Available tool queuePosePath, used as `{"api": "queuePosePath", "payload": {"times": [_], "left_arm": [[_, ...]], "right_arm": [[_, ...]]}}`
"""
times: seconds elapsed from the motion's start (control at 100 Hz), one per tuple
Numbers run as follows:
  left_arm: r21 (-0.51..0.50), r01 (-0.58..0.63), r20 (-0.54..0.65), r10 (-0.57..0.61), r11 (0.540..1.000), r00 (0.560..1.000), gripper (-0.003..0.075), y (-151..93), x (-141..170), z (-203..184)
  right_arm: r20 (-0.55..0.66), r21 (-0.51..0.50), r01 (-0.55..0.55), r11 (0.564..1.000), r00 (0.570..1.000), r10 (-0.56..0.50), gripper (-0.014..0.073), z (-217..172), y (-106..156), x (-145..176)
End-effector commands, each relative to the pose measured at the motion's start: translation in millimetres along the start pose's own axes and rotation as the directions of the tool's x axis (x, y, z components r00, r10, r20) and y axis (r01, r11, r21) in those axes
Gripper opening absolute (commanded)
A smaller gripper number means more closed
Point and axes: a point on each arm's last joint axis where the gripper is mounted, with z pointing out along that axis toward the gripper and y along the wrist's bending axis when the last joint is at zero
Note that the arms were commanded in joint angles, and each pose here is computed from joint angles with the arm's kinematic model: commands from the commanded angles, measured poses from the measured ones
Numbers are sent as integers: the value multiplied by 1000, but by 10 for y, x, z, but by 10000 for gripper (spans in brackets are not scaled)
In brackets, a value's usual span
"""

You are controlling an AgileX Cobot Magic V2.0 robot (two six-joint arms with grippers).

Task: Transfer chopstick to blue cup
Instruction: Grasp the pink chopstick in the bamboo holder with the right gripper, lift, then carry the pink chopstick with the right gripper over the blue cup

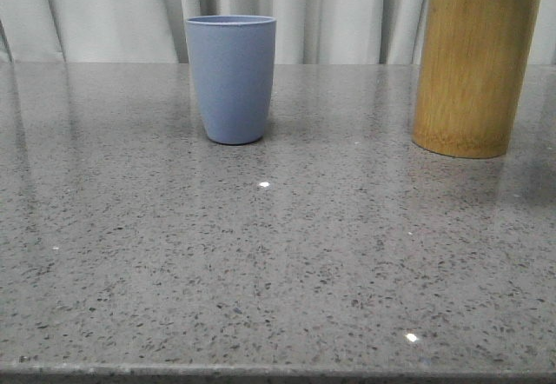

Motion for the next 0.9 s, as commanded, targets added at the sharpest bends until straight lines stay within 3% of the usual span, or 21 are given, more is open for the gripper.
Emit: {"api": "queuePosePath", "payload": {"times": [0.0,0.14,0.4,0.89], "left_arm": [[3,-13,136,13,1000,991,370,-102,-122,-323],[3,-13,136,13,1000,991,370,-102,-122,-323],[3,-13,136,13,1000,991,370,-102,-122,-323],[3,-13,136,13,1000,991,370,-102,-122,-323]], "right_arm": [[141,33,15,999,990,-19,381,-18,-43,-246],[136,33,15,999,991,-19,251,43,-49,-270],[138,34,14,999,990,-19,-78,64,-52,-282],[167,29,14,999,986,-19,-69,-31,-97,-608]]}}
